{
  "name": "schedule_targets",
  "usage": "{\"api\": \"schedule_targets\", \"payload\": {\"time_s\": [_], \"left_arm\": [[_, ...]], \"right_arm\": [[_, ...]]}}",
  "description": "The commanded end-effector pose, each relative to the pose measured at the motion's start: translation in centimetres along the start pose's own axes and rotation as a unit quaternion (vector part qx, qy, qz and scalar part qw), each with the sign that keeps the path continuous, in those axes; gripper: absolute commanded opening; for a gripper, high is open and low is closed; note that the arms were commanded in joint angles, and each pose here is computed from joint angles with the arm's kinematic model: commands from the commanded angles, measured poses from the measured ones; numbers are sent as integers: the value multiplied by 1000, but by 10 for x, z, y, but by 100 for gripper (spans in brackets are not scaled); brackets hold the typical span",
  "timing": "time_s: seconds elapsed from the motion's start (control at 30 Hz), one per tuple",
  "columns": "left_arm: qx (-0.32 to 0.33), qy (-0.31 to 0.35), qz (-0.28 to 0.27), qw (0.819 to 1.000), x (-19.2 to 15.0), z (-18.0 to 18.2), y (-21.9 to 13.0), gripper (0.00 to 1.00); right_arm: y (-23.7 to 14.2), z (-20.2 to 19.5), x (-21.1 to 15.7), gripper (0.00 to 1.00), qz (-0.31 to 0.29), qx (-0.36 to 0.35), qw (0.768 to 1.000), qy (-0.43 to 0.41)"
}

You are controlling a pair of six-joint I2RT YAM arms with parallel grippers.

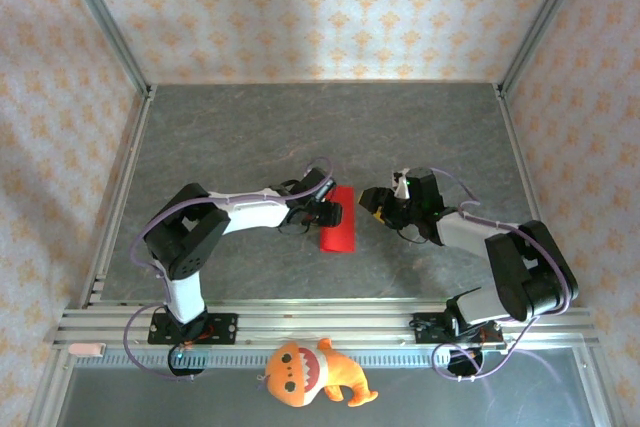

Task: Fold a paper plane with a square sheet of paper (pick it up from the middle)

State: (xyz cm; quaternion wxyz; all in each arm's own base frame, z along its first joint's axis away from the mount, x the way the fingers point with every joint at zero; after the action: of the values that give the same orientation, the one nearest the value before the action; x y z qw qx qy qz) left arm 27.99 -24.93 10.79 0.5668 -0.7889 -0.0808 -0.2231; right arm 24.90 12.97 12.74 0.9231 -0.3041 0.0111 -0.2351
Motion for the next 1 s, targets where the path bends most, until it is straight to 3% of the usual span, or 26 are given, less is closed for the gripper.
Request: {"api": "schedule_targets", "payload": {"time_s": [0.0,0.97], "left_arm": [[81,14,33,996,-13,26,22,57],[112,30,57,992,-19,35,38,57]], "right_arm": [[0,5,2,62,-4,4,1000,-10],[-2,9,3,62,-8,7,1000,-14]]}}
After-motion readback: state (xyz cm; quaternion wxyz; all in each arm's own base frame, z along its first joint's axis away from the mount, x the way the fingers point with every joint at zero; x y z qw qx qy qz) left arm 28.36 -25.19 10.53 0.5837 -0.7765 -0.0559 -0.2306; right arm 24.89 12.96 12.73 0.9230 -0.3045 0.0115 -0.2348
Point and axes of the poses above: each hand's point on the last joint's axis, 136 mm out from that joint toward the fingers, its own y axis out along the fingers, its own z axis along the line the jaws close on, x = y × z, the point moved 10 cm from there along -y, back along the fingers, and after that the axes turned 6 degrees about y, right-handed, at the moved point
